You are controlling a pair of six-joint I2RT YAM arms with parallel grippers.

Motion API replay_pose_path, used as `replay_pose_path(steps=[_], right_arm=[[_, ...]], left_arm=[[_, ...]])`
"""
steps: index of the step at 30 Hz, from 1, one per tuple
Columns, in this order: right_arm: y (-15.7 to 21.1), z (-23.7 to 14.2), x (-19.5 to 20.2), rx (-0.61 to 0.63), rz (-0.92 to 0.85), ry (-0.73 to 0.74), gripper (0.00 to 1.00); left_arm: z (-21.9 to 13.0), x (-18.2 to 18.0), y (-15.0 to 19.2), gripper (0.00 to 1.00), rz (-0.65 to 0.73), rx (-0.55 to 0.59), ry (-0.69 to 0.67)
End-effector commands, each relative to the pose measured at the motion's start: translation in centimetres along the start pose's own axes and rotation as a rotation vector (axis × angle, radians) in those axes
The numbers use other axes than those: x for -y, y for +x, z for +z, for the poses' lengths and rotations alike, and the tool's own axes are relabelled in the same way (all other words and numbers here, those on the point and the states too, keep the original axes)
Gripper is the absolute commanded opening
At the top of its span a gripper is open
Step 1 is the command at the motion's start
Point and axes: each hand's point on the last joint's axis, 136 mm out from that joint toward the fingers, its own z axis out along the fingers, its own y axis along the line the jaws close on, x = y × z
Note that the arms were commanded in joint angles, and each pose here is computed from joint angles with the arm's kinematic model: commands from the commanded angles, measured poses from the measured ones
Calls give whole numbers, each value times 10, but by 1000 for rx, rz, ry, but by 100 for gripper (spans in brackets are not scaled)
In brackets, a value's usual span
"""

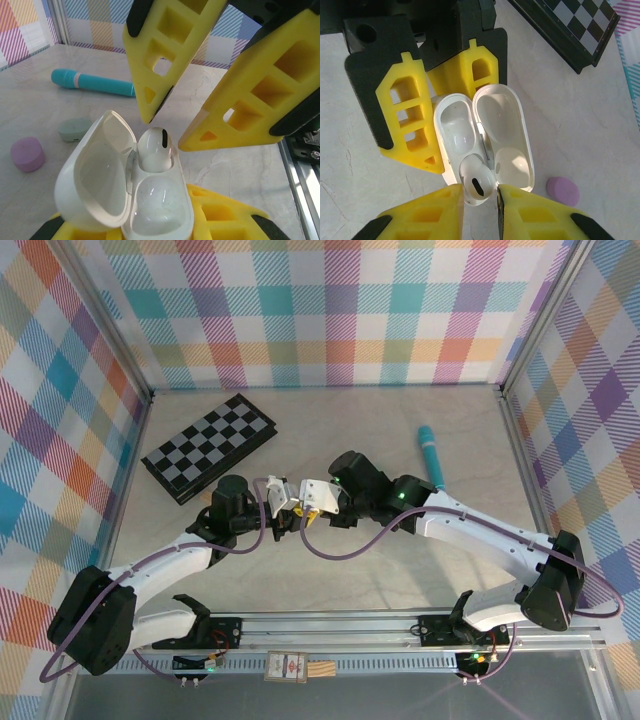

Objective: Insert wireless bluetooth earbuds into charging case

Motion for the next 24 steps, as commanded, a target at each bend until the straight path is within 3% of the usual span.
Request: replay_pose_path(steps=[1, 5, 10, 13, 19, 24], right_arm=[[-9, -7, -2, 31, 4, -16, 26], [-13, -25, 7, 113, 93, -11, 35], [-12, -54, 32, 347, 398, -47, 59], [3, -55, 57, 406, 616, -16, 69], [63, -14, 90, 247, 1108, -14, 73], [99, 42, 78, -7, 1319, -99, 71]], left_arm=[[-3, -2, -24, 5, 55, 58, -2], [-4, -6, -21, 5, 63, 63, -28], [-7, -10, -17, 6, 63, 76, -58], [-9, -13, -16, 6, 65, 83, -82], [-15, -14, -16, 6, 73, 99, -115], [-20, -12, -18, 5, 78, 105, -125]])
